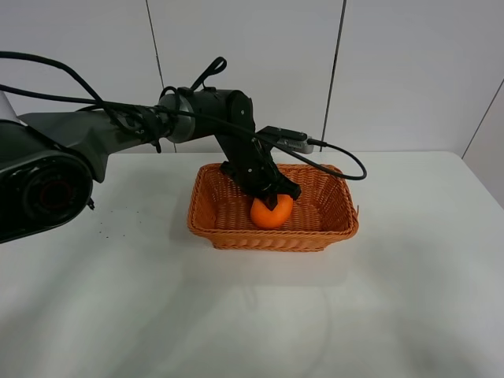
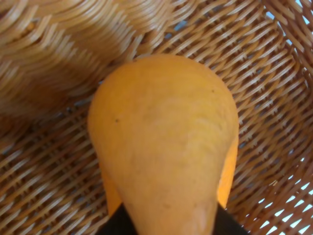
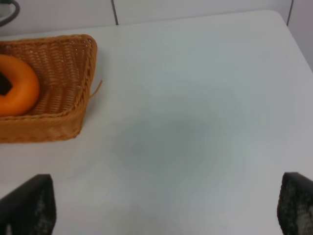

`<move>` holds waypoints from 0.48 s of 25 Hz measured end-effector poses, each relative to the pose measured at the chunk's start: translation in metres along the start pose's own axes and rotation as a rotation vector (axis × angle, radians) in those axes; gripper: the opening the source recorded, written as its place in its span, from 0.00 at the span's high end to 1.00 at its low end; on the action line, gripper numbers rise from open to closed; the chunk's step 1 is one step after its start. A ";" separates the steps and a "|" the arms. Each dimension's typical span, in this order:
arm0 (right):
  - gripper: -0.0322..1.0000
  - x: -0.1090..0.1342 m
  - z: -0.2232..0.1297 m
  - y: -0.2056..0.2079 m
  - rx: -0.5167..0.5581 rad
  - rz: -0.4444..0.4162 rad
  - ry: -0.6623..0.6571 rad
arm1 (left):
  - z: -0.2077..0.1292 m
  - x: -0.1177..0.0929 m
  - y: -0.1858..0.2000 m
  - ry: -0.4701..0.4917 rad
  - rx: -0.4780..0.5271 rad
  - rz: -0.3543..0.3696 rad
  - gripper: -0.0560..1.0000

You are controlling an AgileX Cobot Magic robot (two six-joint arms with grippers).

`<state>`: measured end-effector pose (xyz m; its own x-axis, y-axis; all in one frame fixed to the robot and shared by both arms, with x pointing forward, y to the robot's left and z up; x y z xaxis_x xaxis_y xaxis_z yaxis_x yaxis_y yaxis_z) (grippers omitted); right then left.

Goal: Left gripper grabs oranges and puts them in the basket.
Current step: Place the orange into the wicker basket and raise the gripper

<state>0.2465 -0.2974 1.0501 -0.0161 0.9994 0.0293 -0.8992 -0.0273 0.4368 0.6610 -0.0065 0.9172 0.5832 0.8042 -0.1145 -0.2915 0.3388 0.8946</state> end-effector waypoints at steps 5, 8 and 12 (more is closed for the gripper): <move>0.30 0.000 0.000 0.000 0.000 0.000 0.000 | 0.000 0.000 0.000 -0.002 0.000 0.000 0.74; 0.30 0.000 0.000 0.000 0.000 0.000 0.000 | 0.000 0.000 0.000 -0.005 0.001 0.000 0.71; 0.30 0.000 0.000 0.000 0.000 0.000 0.000 | 0.000 0.001 0.000 -0.014 0.001 0.008 0.45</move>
<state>0.2465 -0.2974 1.0501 -0.0161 0.9994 0.0293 -0.8992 -0.0273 0.4368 0.6614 -0.0058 0.9167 0.5918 0.7997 -0.1012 -0.2951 0.3317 0.8960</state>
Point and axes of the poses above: a point on each arm's last joint axis where the gripper is mounted, y pointing back along that axis away from the gripper, x along the wrist's bending axis when the last joint is at zero, z = x × y, the point moved 1 cm from there along -y, pointing out along that axis toward the gripper, and after that the axes turned 2 degrees about y, right-handed, at the moved point
